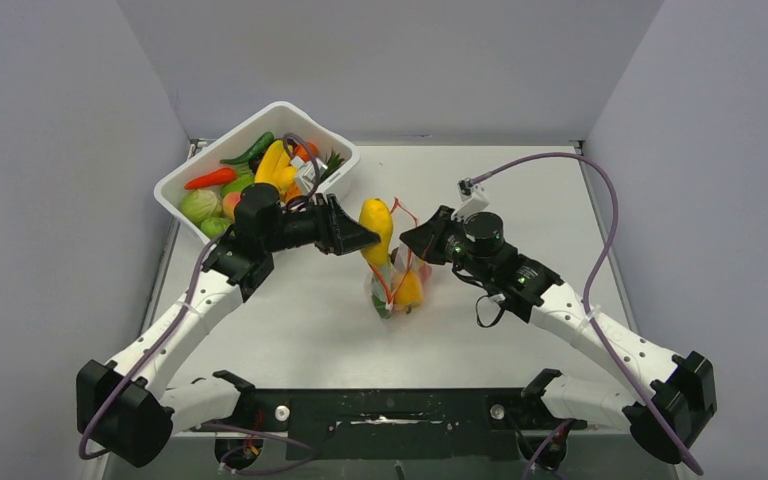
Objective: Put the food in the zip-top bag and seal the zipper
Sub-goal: Place the fake fruit in the zipper food storage bag.
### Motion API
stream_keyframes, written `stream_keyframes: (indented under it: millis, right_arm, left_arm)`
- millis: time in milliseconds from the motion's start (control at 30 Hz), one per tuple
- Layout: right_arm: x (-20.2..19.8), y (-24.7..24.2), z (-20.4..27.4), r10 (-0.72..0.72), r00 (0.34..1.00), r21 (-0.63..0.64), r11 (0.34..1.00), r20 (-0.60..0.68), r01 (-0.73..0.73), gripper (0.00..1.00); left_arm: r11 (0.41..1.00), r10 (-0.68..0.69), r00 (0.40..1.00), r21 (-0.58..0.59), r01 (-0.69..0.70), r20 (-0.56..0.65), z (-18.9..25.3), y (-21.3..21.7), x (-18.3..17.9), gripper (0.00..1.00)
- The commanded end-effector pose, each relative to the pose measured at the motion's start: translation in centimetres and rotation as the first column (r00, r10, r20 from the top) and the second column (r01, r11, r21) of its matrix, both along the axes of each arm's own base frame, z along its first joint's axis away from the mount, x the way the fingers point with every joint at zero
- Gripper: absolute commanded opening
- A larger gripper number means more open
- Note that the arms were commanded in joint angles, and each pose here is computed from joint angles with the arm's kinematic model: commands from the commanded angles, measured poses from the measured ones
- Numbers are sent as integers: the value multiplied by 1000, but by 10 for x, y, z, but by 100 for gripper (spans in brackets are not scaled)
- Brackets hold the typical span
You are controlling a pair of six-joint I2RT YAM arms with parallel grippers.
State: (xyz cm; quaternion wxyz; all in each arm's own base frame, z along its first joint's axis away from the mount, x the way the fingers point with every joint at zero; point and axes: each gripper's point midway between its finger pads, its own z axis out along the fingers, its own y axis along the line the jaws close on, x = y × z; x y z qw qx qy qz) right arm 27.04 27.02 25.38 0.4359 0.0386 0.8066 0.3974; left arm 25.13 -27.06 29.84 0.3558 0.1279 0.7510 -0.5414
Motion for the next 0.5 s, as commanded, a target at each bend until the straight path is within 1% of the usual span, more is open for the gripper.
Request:
stream_keyframes:
  millis: [0,200,367,467]
  right_arm:
    - [5,8,36,-5,996,82,997,85,-2,0]
    - [2,11,39,3,995,96,995,97,-12,0]
    - [1,13,35,11,995,89,996,101,-21,0]
    - [2,13,34,10,994,87,996,109,-19,0]
  left_arm:
    - [992,-36,998,-122,41,44,26,-13,-7,32]
    - [993,-26,1000,-113,28,17,11,-19,-7,32]
    - [998,33,998,-53,-36,-48,-26,-17,4,31]
    - [999,45,996,-20,-46,-77,-41,-16,7,31]
